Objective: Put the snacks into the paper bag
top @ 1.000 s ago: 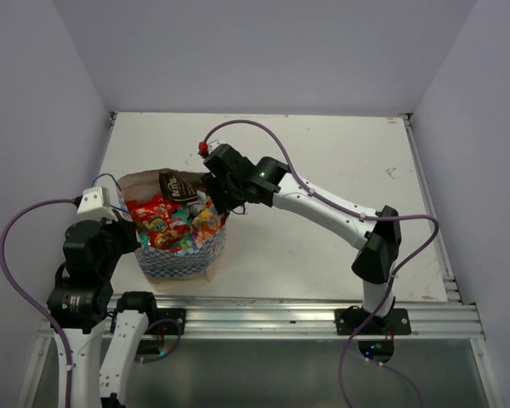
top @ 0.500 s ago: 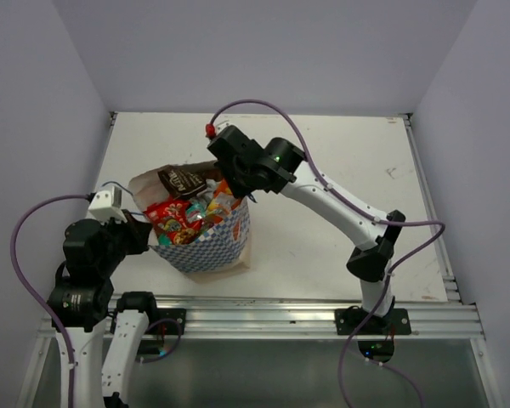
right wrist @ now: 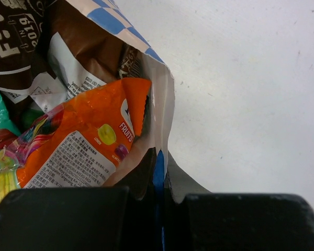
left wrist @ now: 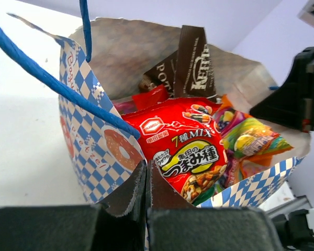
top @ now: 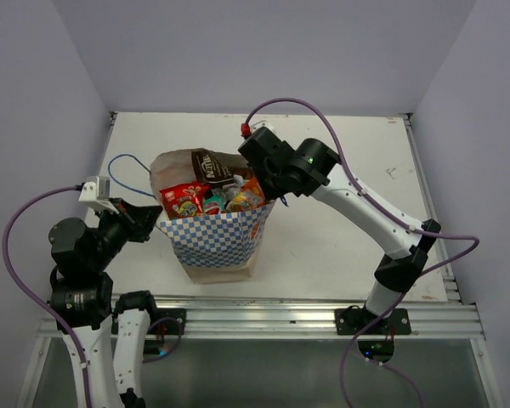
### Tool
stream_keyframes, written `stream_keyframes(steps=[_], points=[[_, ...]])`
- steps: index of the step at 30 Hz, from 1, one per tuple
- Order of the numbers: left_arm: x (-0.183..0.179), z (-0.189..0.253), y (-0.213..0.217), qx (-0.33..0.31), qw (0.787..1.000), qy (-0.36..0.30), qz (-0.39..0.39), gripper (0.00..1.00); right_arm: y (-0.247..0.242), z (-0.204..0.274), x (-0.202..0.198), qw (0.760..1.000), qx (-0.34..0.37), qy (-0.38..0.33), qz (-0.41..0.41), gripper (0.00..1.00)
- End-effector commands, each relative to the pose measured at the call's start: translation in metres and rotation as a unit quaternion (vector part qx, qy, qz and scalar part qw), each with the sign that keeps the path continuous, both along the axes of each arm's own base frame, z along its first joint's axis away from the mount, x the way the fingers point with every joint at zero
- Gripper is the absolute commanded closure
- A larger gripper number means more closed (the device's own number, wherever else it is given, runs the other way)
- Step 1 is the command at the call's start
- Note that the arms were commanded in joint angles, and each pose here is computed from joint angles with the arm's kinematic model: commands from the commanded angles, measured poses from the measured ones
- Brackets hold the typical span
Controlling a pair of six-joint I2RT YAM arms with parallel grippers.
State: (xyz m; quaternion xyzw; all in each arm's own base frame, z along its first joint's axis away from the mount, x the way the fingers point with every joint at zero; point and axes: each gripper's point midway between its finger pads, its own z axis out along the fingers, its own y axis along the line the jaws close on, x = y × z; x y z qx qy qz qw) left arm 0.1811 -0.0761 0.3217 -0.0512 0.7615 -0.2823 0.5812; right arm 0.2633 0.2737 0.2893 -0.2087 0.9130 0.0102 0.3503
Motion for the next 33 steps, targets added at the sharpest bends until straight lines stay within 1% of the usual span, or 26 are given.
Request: stream_keyframes(steps=[1, 2, 4, 9, 11, 16, 18, 19, 20, 21, 22, 23, 24, 25, 26, 27, 28, 29, 33], points=[[-0.003, 0.067, -0.013, -0.016, 0.989, -0.146, -0.034, 1.00, -0.022, 0.042, 0.012, 0.996, 0.041, -0.068, -0.042, 1.00], [-0.003, 0.066, -0.014, -0.029, 0.989, -0.143, -0.037, 1.00, -0.023, 0.043, 0.012, 0.996, 0.042, -0.068, -0.044, 1.00], [-0.002, 0.064, -0.014, -0.035, 0.988, -0.146, -0.036, 1.00, -0.024, 0.041, 0.011, 0.996, 0.041, -0.065, -0.046, 1.00], [0.010, 0.059, -0.011, -0.037, 0.988, -0.146, -0.031, 1.00, -0.032, 0.033, 0.011, 0.996, 0.030, -0.064, -0.059, 1.00], [0.021, 0.054, -0.007, -0.037, 0.989, -0.139, -0.024, 1.00, -0.036, 0.032, 0.011, 0.995, 0.032, -0.064, -0.063, 1.00], [0.047, 0.060, -0.001, -0.044, 0.987, -0.152, -0.016, 1.00, -0.053, 0.025, 0.020, 0.994, 0.020, -0.064, -0.083, 1.00], [0.057, 0.059, -0.004, -0.042, 0.988, -0.148, -0.021, 1.00, -0.059, 0.021, 0.025, 0.994, 0.015, -0.062, -0.091, 1.00], [0.063, 0.058, -0.001, -0.043, 0.988, -0.147, -0.006, 1.00, -0.061, 0.020, 0.026, 0.994, 0.013, -0.062, -0.092, 1.00], [0.072, 0.055, -0.008, -0.047, 0.989, -0.143, -0.003, 1.00, -0.065, 0.018, 0.030, 0.994, 0.009, -0.061, -0.095, 1.00], [0.071, 0.054, -0.025, -0.050, 0.988, -0.140, -0.036, 1.00, -0.066, 0.016, 0.031, 0.993, 0.008, -0.060, -0.098, 1.00], [0.072, 0.052, -0.046, -0.058, 0.988, -0.134, -0.049, 1.00, -0.068, 0.015, 0.032, 0.993, 0.007, -0.059, -0.099, 1.00], [0.082, 0.042, -0.063, -0.043, 0.990, -0.120, -0.056, 1.00, -0.069, 0.015, 0.034, 0.993, 0.006, -0.059, -0.101, 1.00], [0.084, 0.039, -0.079, -0.029, 0.991, -0.117, -0.055, 1.00, -0.072, 0.013, 0.037, 0.993, 0.005, -0.058, -0.107, 1.00], [0.094, 0.049, -0.075, -0.015, 0.992, -0.125, 0.020, 1.00, -0.073, 0.012, 0.038, 0.993, 0.003, -0.059, -0.106, 1.00], [0.068, 0.036, -0.142, 0.028, 0.991, -0.117, -0.058, 1.00, -0.075, 0.012, 0.038, 0.992, 0.003, -0.059, -0.109, 1.00], [0.057, 0.036, -0.162, 0.045, 0.990, -0.117, -0.060, 1.00, -0.080, 0.011, 0.041, 0.992, 0.000, -0.057, -0.116, 1.00], [0.046, 0.049, -0.177, 0.047, 0.989, -0.124, -0.059, 1.00, -0.082, 0.011, 0.042, 0.992, -0.001, -0.057, -0.116, 1.00], [0.032, 0.039, -0.204, 0.065, 0.986, -0.117, -0.097, 1.00, -0.086, 0.010, 0.043, 0.991, -0.002, -0.056, -0.120, 1.00], [0.039, 0.040, -0.204, 0.076, 0.985, -0.130, -0.081, 1.00, -0.092, -0.003, 0.043, 0.992, -0.008, -0.046, -0.116, 1.00]])
